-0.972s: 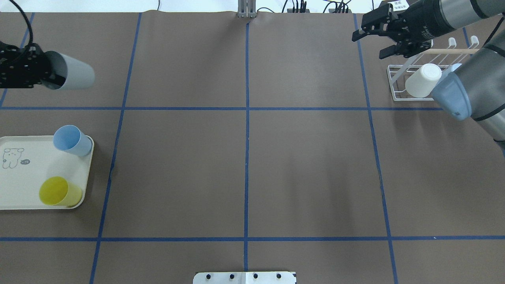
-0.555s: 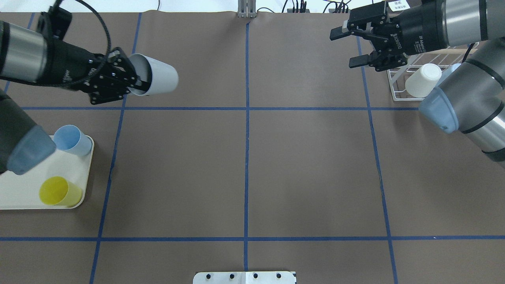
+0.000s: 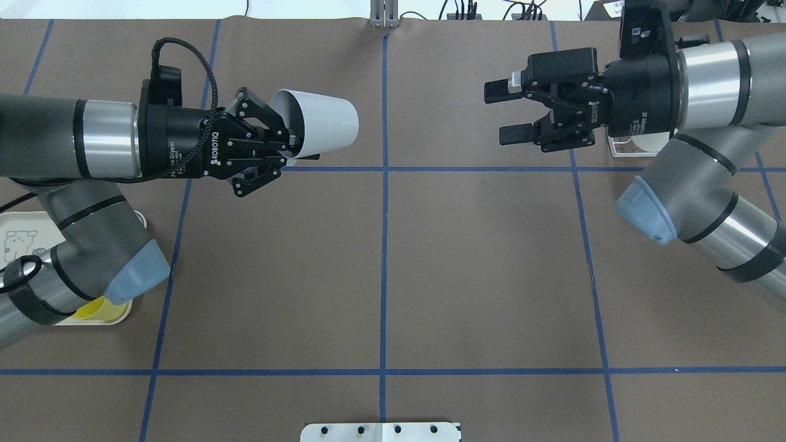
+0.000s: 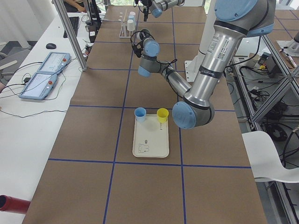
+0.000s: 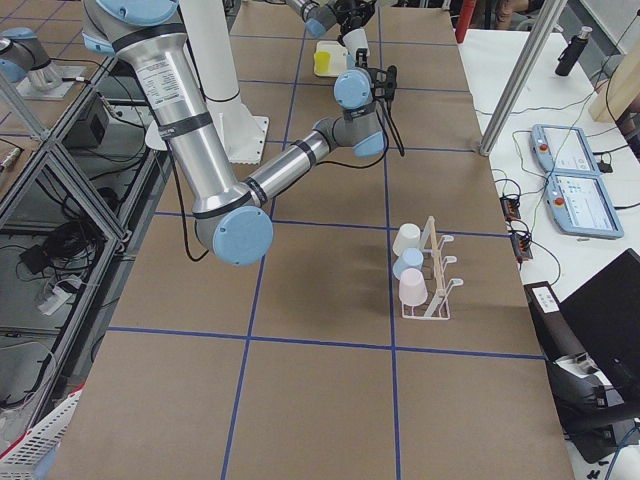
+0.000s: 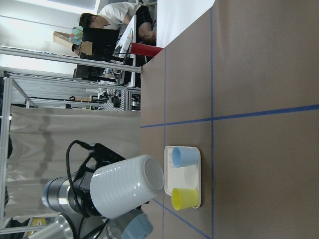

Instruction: Transfer IKEA cup to right arm and place on rack

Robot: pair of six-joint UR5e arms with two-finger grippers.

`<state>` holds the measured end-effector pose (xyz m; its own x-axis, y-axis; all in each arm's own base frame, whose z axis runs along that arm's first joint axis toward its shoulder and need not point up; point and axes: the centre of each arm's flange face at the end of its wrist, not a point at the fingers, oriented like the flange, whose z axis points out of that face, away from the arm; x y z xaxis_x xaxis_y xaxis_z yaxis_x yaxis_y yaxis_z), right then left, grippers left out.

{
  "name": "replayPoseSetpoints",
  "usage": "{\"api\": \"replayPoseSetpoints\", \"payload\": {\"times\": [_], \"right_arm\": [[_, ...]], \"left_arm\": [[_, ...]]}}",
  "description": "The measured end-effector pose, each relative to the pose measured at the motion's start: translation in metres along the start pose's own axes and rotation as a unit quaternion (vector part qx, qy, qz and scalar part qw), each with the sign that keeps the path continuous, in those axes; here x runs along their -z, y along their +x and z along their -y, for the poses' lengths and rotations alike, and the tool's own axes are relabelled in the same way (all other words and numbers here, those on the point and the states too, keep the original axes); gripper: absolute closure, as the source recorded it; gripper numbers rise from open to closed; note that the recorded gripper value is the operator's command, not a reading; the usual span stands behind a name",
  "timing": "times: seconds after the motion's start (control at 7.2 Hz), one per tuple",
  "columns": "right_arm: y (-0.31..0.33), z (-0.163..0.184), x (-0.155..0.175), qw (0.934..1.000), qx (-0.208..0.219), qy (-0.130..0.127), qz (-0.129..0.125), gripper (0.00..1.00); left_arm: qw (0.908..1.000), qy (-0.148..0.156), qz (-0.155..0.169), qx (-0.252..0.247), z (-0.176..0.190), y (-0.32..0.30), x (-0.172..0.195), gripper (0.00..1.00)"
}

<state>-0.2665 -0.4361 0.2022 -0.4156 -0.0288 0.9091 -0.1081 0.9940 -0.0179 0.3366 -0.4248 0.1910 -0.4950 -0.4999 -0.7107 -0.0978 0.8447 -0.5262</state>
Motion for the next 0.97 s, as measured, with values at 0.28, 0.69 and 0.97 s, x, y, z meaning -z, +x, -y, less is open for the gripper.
{"api": "replayPoseSetpoints", "payload": {"times": [0.28, 0.69, 0.97], "right_arm": [[-0.001, -0.027, -0.015, 0.9968, -0.013, -0.012, 0.077, 0.02], [-0.021, -0.046, -0.045, 0.9911, -0.014, -0.029, 0.129, 0.02], [-0.026, -0.051, -0.056, 0.9895, -0.015, -0.033, 0.14, 0.02]], "left_arm": [[0.9921, -0.066, -0.085, 0.064, -0.014, -0.022, -0.018, 1.0], [0.9652, -0.141, -0.164, 0.147, -0.053, -0.033, -0.042, 1.0], [0.954, -0.171, -0.183, 0.165, -0.069, -0.038, -0.044, 1.0]]}}
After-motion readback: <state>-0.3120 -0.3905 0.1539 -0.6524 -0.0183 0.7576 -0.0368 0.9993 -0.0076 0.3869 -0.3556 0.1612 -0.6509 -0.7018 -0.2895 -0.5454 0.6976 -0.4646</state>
